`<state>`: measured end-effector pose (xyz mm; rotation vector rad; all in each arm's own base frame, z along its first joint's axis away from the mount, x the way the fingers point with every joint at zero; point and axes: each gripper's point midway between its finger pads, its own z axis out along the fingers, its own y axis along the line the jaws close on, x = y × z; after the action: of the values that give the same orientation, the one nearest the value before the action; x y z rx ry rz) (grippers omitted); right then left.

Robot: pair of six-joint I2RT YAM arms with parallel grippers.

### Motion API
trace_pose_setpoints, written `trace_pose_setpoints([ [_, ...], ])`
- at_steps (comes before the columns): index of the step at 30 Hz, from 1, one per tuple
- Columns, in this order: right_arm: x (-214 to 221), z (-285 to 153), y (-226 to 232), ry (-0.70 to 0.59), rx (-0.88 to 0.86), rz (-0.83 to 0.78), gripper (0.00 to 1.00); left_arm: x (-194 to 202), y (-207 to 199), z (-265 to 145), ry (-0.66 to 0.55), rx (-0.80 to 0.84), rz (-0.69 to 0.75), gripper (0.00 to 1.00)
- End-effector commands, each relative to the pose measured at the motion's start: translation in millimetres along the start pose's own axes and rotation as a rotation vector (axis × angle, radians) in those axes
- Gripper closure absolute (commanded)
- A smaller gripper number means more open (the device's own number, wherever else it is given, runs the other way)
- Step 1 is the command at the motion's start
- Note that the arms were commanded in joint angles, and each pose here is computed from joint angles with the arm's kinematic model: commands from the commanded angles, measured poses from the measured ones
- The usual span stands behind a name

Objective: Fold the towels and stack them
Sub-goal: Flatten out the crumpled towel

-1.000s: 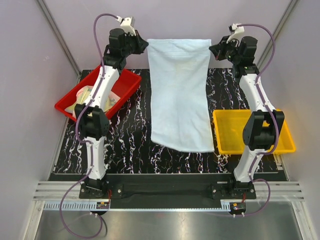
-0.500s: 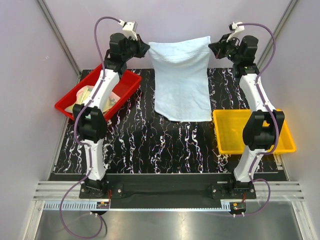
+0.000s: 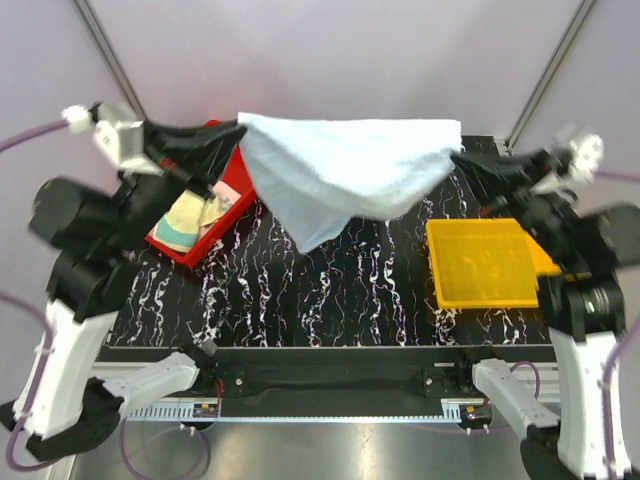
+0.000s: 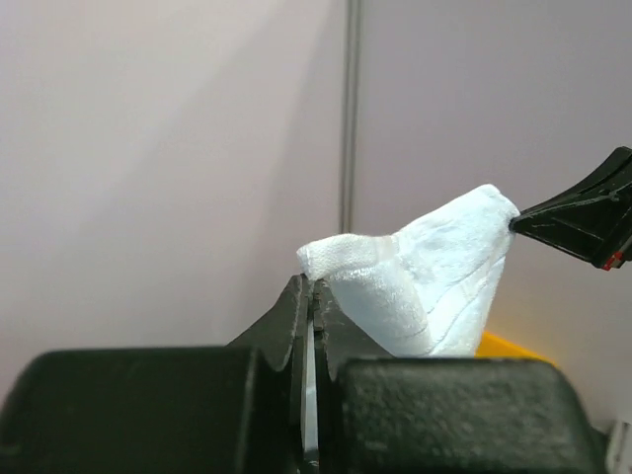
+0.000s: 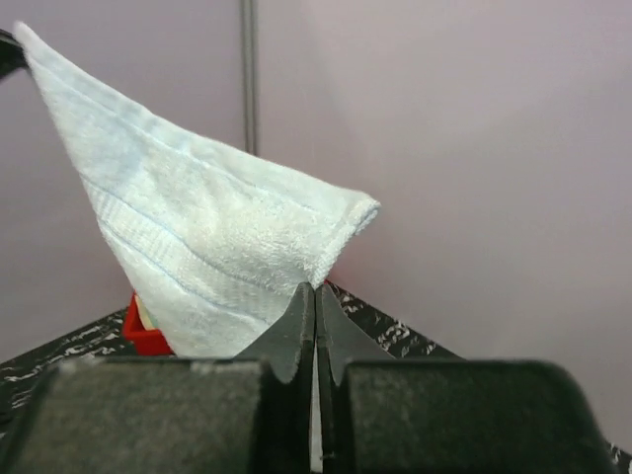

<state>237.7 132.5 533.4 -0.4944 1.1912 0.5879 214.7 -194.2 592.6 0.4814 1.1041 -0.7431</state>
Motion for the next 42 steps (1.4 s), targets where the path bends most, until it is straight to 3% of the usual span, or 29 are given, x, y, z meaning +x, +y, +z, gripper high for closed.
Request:
trace_pose_setpoints([
  [1,-15.9,-37.7,38.8,-0.01,-0.054,0.067,1.0,30.7,-16.2,-14.9,0.109,0.015,-0.124,1.0],
  [6,-63.4,-51.8,60.1,-0.098,-0.086,0.082,1.0,-16.9,-31.1,-24.3,0.038,0.058,-0.164,1.0],
  [10,-65.8,-39.3,40.9,-0.117,-0.03,0.028,1.0,3.8,-3.2,-0.3,0.108,-0.059,-0.1,1.0],
  [16,6.5,21.3,-43.7,0.037,0.158,0.015,1.0,50.2,58.0,43.3,0.21,-0.243,-0.029,1.0],
  [17,21.9,38.7,-60.4,0.052,0.174,0.017,1.0,76.3,68.5,59.0,0.258,-0.241,-0.041,1.0],
  [20,46.2,73.7,-108.3,0.097,0.242,-0.023,1.0,87.2,116.2,83.3,0.221,-0.314,-0.039,1.0],
  [22,58.4,91.5,-133.4,0.119,0.246,-0.029,1.0,129.9,163.1,105.0,0.281,-0.364,-0.067,1.0],
  [23,72.9,107.8,-159.9,0.137,0.261,-0.024,1.0,117.7,168.0,118.3,0.242,-0.333,-0.06,1.0],
  [24,83.2,115.5,-169.9,0.153,0.249,-0.018,1.0,159.9,189.5,134.1,0.302,-0.342,-0.079,1.0],
  [26,112.9,135.3,-195.7,0.185,0.234,0.001,1.0,158.1,204.1,152.4,0.265,-0.319,-0.053,1.0],
  [28,129.8,148.2,-202.4,0.183,0.189,0.002,1.0,203.9,223.0,169.2,0.31,-0.311,-0.058,1.0],
  [34,209.2,174.4,-230.1,0.221,0.142,0.052,1.0,286.1,256.5,184.2,0.374,-0.306,-0.054,1.0],
  [38,264.8,173.8,-232.6,0.274,0.115,0.111,1.0,328.6,263.0,178.7,0.426,-0.294,-0.061,1.0],
  [42,292.3,165.1,-229.1,0.302,0.113,0.147,1.0,356.0,261.1,165.2,0.489,-0.283,-0.069,1.0],
])
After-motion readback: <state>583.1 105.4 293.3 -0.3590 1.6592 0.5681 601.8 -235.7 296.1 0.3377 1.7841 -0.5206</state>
